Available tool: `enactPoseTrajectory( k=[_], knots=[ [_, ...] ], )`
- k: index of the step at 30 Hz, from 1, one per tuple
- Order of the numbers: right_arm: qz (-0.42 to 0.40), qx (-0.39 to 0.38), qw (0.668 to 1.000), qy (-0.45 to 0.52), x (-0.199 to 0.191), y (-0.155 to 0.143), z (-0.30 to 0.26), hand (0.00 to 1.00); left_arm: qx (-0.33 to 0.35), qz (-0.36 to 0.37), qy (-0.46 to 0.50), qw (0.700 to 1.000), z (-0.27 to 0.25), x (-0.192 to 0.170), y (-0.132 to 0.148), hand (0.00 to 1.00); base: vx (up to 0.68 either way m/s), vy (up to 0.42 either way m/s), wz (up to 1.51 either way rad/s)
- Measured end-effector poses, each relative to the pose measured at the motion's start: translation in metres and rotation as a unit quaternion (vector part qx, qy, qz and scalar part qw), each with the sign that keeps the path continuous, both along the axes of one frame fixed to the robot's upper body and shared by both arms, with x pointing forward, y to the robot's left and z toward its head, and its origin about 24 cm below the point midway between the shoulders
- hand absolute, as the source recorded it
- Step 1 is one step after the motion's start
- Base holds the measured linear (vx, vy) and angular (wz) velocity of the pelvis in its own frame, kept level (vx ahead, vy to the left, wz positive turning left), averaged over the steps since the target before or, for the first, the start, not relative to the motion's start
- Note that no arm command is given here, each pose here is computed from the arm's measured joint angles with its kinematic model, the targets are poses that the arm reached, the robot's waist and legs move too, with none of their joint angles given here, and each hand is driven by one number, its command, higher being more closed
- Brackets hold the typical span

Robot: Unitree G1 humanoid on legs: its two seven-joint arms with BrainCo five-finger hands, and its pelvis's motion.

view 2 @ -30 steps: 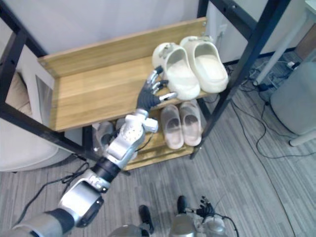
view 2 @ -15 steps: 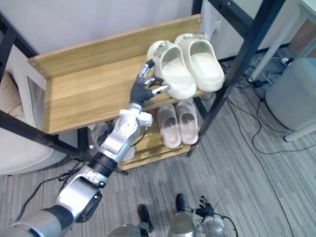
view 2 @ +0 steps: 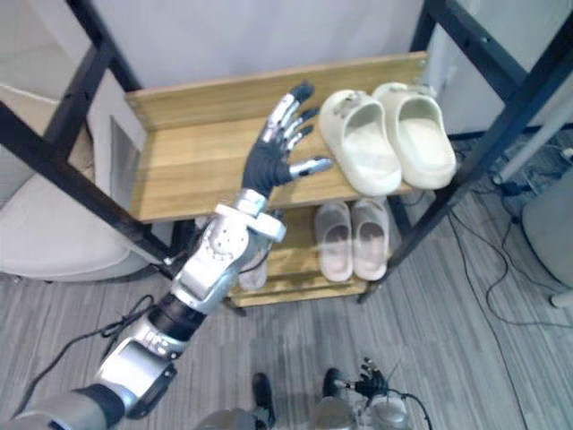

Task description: Organize the slippers on the shoe rack

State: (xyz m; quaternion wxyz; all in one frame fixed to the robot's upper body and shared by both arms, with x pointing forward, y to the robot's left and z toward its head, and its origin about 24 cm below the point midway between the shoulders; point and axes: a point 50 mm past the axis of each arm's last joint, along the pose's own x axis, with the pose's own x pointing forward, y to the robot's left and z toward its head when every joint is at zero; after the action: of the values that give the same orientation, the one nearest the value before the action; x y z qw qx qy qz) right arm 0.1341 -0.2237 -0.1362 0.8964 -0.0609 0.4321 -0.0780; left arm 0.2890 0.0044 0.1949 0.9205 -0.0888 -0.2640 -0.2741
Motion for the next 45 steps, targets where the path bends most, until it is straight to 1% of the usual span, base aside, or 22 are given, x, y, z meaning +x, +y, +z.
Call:
enactPoseTrajectory(
  k=[4, 8, 12, 15, 18, 21, 23, 26, 29, 30, 33, 36, 38, 40, 45],
  knots=[
    [0.004, 0.001, 1.000, 0.012, -0.006, 0.001, -0.003, 0.00, -0.001, -0.081, 0.014, 0.997, -0.012, -0.023, -0.015, 0.00, 0.01, 0.012, 0.16],
    [0.011, 0.002, 1.000, 0.021, -0.011, 0.003, -0.005, 0.00, 0.001, -0.138, 0.047, 0.989, -0.032, -0.043, -0.021, 0.00, 0.00, 0.011, 0.26],
    [0.032, 0.013, 0.999, 0.023, -0.009, 0.012, -0.006, 0.00, 0.052, -0.155, 0.123, 0.979, -0.082, -0.058, -0.013, 0.00, -0.02, 0.000, 0.14],
    [0.040, 0.026, 0.999, 0.026, -0.009, 0.023, -0.008, 0.00, 0.077, -0.149, 0.208, 0.964, -0.126, -0.067, -0.007, 0.00, -0.01, 0.001, 0.01],
    [0.044, 0.033, 0.998, 0.028, -0.009, 0.030, -0.010, 0.00, 0.121, -0.119, 0.298, 0.939, -0.177, -0.077, 0.007, 0.00, 0.00, 0.000, 0.00],
    [0.042, 0.036, 0.998, 0.031, -0.011, 0.032, -0.011, 0.00, 0.165, -0.046, 0.384, 0.907, -0.226, -0.090, 0.041, 0.00, 0.02, 0.008, -0.04],
    [0.039, 0.043, 0.998, 0.038, -0.014, 0.037, -0.013, 0.00, 0.190, 0.007, 0.426, 0.884, -0.249, -0.096, 0.070, 0.00, 0.01, -0.001, -0.02],
    [0.037, 0.050, 0.997, 0.039, -0.014, 0.041, -0.014, 0.00, 0.214, 0.082, 0.474, 0.850, -0.274, -0.105, 0.108, 0.00, 0.01, 0.005, -0.03],
    [0.035, 0.051, 0.997, 0.039, -0.015, 0.042, -0.014, 0.00, 0.221, 0.147, 0.511, 0.817, -0.289, -0.117, 0.139, 0.00, 0.01, 0.019, -0.11],
    [0.034, 0.052, 0.997, 0.039, -0.015, 0.042, -0.015, 0.00, 0.223, 0.174, 0.529, 0.800, -0.296, -0.123, 0.152, 0.00, 0.00, 0.017, -0.07],
    [0.025, 0.054, 0.997, 0.042, -0.016, 0.042, -0.015, 0.00, 0.226, 0.229, 0.571, 0.756, -0.312, -0.140, 0.177, 0.00, 0.00, 0.005, -0.01],
    [0.012, 0.056, 0.997, 0.044, -0.018, 0.041, -0.016, 0.00, 0.217, 0.265, 0.618, 0.707, -0.328, -0.162, 0.191, 0.00, 0.00, 0.000, 0.00],
    [0.015, 0.055, 0.997, 0.044, -0.018, 0.043, -0.016, 0.00, 0.223, 0.274, 0.639, 0.684, -0.336, -0.176, 0.195, 0.00, 0.00, 0.000, 0.00],
    [0.021, 0.050, 0.998, 0.045, -0.018, 0.044, -0.017, 0.00, 0.221, 0.282, 0.646, 0.674, -0.338, -0.182, 0.195, 0.00, 0.01, 0.005, 0.03],
    [0.017, 0.047, 0.998, 0.044, -0.017, 0.045, -0.017, 0.00, 0.218, 0.293, 0.652, 0.664, -0.340, -0.185, 0.196, 0.00, 0.02, 0.004, 0.02]
  ],
)
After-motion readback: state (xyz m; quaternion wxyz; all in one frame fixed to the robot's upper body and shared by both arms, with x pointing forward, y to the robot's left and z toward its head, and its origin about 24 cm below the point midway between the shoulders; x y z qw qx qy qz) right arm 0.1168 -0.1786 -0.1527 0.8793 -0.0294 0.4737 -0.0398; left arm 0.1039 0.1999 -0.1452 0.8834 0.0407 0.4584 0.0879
